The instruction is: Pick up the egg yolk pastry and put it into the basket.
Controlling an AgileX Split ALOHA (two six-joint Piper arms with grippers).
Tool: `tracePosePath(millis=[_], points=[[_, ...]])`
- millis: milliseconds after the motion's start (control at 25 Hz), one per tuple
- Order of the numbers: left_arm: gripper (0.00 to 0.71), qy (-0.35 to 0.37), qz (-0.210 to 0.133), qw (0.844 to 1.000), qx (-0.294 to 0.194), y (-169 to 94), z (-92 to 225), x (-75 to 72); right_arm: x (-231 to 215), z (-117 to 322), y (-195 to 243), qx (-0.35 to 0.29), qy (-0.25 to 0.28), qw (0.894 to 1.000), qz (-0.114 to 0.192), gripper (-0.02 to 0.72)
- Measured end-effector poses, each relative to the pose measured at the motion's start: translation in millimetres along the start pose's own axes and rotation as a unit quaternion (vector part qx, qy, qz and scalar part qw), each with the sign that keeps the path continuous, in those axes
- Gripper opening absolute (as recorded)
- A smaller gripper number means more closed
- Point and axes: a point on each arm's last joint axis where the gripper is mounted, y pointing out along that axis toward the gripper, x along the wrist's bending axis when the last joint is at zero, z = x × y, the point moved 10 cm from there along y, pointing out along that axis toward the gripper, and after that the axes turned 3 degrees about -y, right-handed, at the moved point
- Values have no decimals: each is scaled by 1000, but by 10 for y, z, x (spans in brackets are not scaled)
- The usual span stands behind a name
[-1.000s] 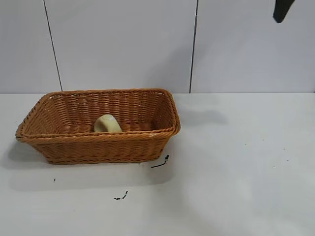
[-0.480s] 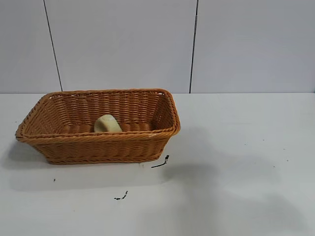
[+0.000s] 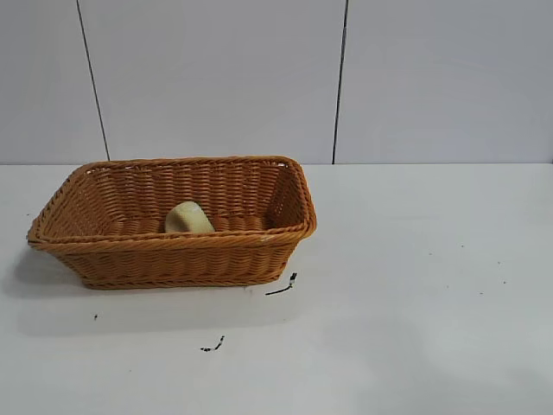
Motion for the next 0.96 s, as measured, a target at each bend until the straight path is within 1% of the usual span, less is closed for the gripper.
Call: tracePosePath(millis=[160,240,960], points=[[696,0,0,1000,0,0,0,0,3,-42,-245,-91,-3,996,6,693],[696,0,0,1000,0,0,0,0,5,-43,-310,-114,-4,993,7,693],[696,0,0,1000,0,0,0,0,7,-37,-312,-116,-4,993,6,693]])
